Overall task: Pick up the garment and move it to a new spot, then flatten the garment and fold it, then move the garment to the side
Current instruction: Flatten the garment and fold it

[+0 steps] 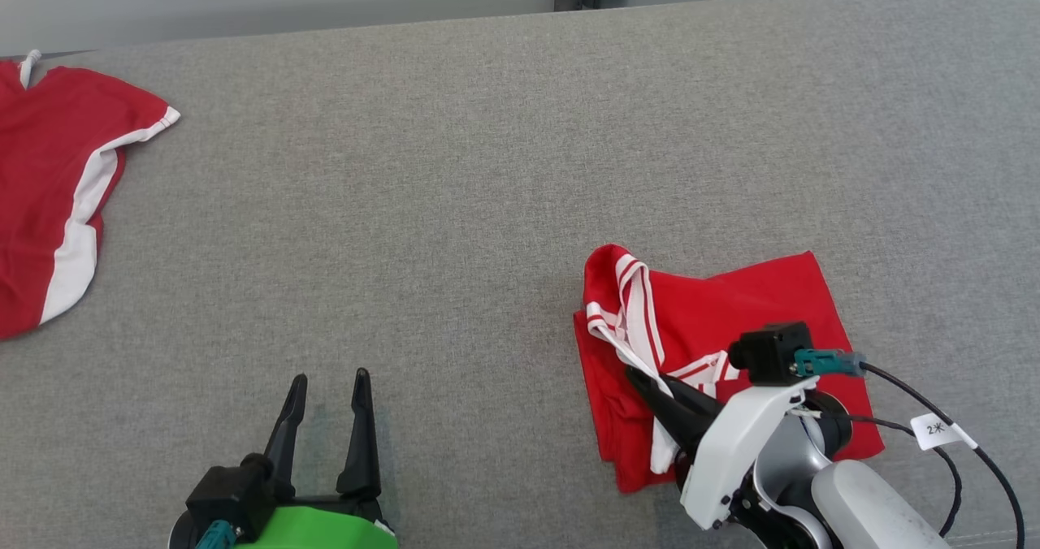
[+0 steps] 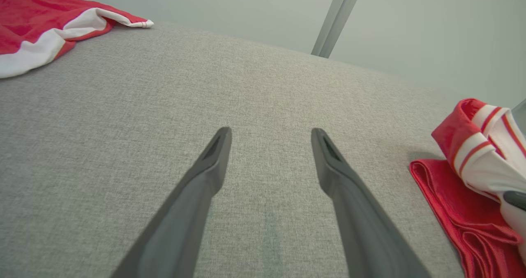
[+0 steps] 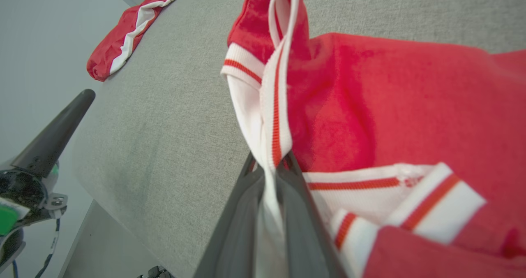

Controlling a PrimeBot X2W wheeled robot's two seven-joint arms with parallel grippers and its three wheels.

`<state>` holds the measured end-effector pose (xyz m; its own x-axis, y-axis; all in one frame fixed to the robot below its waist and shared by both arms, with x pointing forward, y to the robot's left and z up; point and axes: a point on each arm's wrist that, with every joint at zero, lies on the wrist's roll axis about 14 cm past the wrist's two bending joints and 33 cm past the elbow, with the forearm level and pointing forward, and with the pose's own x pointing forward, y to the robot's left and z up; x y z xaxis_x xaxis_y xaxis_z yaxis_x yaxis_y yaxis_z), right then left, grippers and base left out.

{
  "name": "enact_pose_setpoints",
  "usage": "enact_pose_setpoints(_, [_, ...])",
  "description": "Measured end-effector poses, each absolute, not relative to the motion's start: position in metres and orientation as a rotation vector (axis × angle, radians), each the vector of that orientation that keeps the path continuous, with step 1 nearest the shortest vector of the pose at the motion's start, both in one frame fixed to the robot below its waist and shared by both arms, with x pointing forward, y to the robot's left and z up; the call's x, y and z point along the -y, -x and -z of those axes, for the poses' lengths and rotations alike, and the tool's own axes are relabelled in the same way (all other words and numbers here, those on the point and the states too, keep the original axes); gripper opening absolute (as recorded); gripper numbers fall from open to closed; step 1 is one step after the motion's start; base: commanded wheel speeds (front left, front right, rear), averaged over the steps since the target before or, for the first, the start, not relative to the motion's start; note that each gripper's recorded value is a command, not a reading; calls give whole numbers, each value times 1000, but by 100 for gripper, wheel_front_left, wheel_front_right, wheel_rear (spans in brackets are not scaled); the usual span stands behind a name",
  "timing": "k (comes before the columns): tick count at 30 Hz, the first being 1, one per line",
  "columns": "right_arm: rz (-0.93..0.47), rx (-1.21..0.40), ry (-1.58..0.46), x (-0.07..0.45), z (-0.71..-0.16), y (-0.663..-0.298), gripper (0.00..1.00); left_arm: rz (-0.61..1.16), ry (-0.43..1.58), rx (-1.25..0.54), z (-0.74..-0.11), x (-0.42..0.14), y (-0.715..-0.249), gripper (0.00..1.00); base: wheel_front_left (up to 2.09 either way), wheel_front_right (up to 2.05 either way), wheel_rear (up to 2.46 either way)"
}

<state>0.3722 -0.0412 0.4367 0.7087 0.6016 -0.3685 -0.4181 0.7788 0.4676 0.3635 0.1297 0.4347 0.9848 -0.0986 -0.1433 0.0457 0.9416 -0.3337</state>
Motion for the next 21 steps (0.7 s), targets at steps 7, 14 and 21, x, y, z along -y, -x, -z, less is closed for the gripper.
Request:
enact_pose_setpoints(7, [-573,-448,-335,34,-446,-384,100,74,336,-163,-434,-130,-361,100,0,0,0])
enact_pose_setpoints(14, [-478,-104,-302,73,-503,-398,100,58,322,-144,-439,-140,-350,100,0,0,0])
enact_pose_setpoints(21, [-243,144,-19,178,-538,-398,100,39,320,-98,-453,-148,-339,100,0,0,0])
